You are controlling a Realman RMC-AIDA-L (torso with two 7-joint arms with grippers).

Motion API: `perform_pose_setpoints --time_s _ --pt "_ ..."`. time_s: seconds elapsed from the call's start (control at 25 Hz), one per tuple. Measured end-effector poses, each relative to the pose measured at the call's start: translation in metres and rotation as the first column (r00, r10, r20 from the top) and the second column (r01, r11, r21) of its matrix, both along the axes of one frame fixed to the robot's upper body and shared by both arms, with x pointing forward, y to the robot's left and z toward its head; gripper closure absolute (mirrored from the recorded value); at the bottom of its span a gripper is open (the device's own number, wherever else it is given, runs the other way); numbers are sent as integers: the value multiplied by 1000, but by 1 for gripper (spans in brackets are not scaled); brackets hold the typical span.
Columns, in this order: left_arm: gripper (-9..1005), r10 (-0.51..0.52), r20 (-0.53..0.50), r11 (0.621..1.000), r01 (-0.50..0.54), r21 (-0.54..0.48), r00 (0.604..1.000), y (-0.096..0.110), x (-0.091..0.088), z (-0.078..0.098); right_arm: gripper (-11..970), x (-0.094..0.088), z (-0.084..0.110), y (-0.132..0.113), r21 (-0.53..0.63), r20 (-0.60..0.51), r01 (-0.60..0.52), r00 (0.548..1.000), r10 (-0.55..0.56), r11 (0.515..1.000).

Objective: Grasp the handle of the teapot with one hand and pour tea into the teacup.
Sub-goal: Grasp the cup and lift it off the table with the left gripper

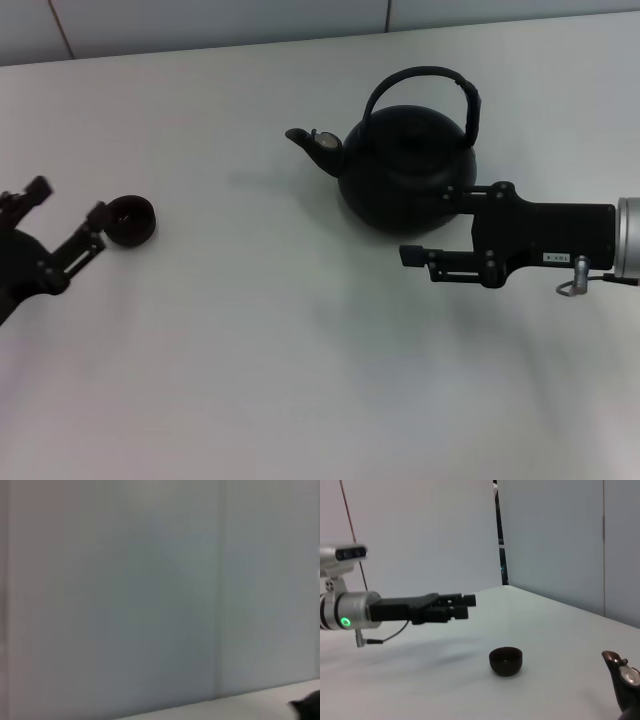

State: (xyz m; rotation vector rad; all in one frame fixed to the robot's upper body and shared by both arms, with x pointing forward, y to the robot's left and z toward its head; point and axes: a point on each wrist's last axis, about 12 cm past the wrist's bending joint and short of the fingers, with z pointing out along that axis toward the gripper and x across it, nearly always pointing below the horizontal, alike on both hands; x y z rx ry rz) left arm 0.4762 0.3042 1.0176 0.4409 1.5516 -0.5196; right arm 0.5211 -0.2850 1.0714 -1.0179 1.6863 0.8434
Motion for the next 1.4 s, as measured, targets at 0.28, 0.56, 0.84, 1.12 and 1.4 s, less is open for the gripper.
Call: perform_pose_setpoints --time_s 0.28,0.56,0.84,1.12,1.4 --pt "195 118 -12 991 -117 59 993 -3 -4 -15 296 3 2 2 3 10 0 1000 0 1000" --pt "195 169 -14 983 -168 69 985 -2 -9 -20 297 4 3 3 4 11 -2 1000 2 1000" --pt "195 151 -49 984 -145 104 987 -6 -4 -24 297 4 1 4 11 5 -3 1000 3 1000" --pt "195 51 -58 989 -43 142 997 -14 -3 -25 297 4 1 4 13 5 -2 1000 2 1000" --pt "196 39 -71 986 -27 166 997 -17 4 -25 298 5 3 5 18 11 -1 1000 1 1000"
